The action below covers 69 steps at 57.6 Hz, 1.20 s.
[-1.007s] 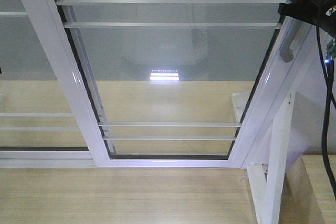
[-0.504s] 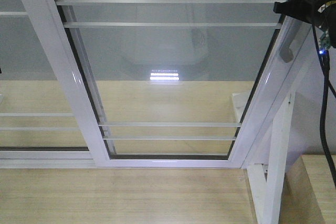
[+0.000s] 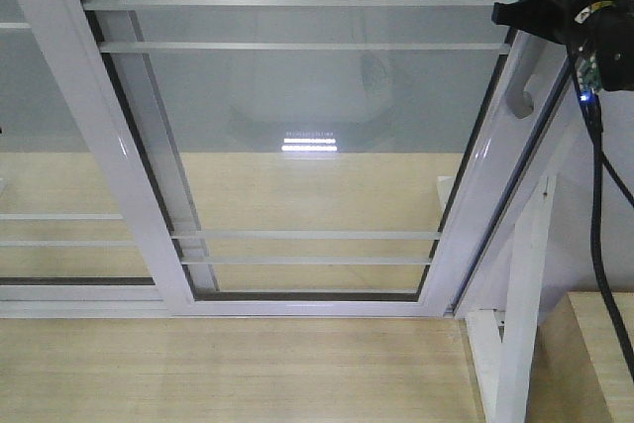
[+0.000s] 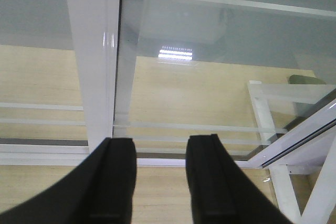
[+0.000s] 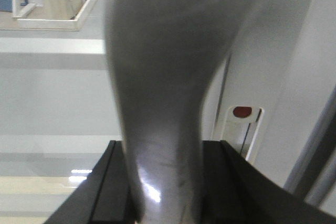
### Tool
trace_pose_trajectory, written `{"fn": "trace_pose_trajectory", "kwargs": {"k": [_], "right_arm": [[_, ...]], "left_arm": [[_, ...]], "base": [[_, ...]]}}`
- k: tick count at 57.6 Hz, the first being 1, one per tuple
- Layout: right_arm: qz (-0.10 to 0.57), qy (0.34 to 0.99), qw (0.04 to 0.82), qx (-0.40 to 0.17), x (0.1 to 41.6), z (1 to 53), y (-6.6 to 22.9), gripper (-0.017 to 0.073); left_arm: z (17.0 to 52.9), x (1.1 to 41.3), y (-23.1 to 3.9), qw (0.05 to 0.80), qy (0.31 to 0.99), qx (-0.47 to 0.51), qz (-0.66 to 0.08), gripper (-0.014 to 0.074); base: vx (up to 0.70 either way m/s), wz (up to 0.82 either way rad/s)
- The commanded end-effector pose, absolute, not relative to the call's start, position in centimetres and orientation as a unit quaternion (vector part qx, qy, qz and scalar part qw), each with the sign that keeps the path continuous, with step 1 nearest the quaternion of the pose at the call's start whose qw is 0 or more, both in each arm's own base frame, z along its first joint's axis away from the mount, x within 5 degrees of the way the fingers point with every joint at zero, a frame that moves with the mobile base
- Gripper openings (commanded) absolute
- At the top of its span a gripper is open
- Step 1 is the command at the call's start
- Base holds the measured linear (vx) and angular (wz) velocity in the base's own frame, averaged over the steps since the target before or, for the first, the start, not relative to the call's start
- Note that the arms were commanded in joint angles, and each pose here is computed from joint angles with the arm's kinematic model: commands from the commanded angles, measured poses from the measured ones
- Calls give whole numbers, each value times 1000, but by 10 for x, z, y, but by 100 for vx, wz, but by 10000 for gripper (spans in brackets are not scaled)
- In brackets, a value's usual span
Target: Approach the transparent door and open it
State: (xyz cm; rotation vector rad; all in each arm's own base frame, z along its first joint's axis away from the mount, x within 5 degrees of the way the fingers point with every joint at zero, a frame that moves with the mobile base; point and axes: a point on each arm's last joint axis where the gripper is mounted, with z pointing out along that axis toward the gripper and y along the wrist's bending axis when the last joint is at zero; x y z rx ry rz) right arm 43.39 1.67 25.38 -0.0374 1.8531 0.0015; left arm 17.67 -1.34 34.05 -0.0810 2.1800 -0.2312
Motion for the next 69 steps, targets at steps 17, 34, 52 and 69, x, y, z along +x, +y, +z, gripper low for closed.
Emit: {"fn": "trace_pose_trajectory", "kwargs": {"k": [17,34,52,69], "right_arm": [[41,724,683,-88,425,299,84,281],[69,718,683,-118,421,290,120,281],[108,707,681,-157,407,286,168,281],[127,703,677,-176,397,286,190,281]], "left_arm": [[357,180,-13,503,857,-42,-102,376],[357,180,-13,503,857,-42,-102,376],[357,180,-13,503,857,-42,-102,376],[357,180,-13,503,857,-42,-102,376]], "base": [[0,0],[0,0],[0,0],[0,0]]}}
